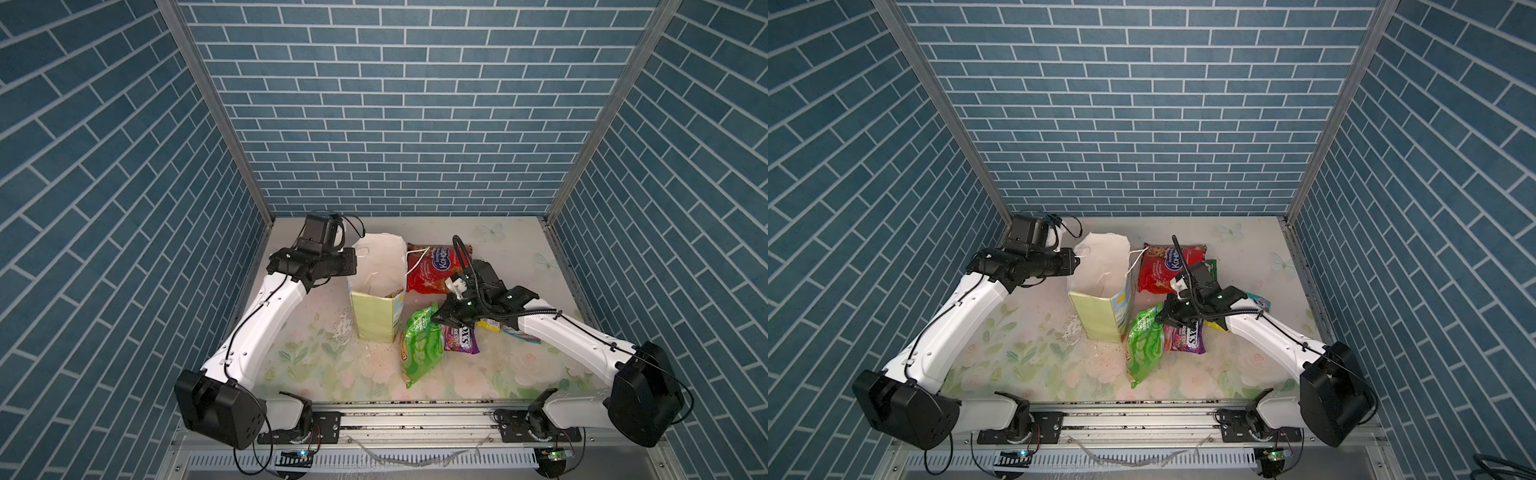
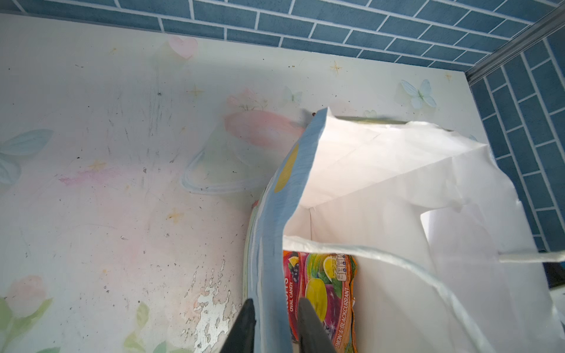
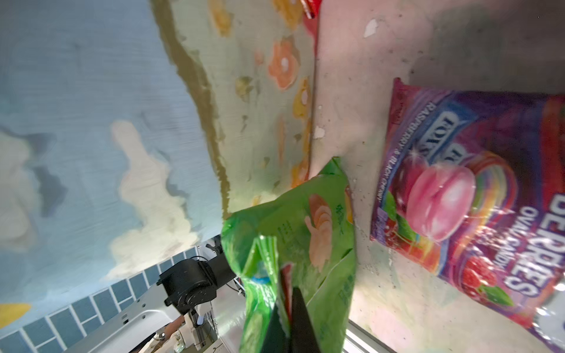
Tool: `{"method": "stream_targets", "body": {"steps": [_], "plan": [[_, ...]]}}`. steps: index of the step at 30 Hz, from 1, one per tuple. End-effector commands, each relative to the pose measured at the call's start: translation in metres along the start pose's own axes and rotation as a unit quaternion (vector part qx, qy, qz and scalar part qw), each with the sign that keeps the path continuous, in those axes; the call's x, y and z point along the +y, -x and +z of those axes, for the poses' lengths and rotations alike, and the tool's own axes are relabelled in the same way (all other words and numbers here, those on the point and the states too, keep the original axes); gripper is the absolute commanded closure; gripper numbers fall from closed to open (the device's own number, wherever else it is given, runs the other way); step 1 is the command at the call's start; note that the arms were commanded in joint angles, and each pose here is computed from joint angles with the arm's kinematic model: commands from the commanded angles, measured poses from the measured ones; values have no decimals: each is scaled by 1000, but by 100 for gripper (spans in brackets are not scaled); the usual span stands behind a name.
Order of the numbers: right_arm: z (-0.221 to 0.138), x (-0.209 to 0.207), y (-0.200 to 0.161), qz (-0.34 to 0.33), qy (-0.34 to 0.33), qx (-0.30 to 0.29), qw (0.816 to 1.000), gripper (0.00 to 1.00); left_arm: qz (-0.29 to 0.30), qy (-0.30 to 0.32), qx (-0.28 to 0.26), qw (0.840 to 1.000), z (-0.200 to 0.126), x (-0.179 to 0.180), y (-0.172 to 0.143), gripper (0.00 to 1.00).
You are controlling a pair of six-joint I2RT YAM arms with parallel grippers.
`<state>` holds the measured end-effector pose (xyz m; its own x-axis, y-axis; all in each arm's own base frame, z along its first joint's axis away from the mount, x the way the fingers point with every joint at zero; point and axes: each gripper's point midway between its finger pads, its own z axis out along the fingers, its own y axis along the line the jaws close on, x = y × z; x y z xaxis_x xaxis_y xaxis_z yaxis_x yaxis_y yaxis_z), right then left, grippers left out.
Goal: Take the snacks out of the paper bag
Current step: Place the snack at the center of the table.
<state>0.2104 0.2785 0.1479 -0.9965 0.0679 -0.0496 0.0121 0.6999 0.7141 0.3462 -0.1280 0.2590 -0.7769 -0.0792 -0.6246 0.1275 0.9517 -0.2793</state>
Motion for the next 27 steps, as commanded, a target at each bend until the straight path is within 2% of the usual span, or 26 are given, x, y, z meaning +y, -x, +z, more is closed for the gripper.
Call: {"method": "stream_targets", "body": {"steps": [1,4,9,16,27], "plan": [[-1,-35,-4,23,-72,-8,997,100,9,14,9,1000,-1,6,-3,73],[6,-46,-4,28,-92,-5,995,100,11,15,14,1000,0,7,-4,74],[21,-44,9,26,-85,-6,996,100,14,14,20,1000,0,6,-3,75],[47,-42,14,26,-72,24,997,100,18,14,22,1000,-1,5,0,79],[72,-11,45,-6,-44,35,998,100,28,14,29,999,7,2,12,81]]}}
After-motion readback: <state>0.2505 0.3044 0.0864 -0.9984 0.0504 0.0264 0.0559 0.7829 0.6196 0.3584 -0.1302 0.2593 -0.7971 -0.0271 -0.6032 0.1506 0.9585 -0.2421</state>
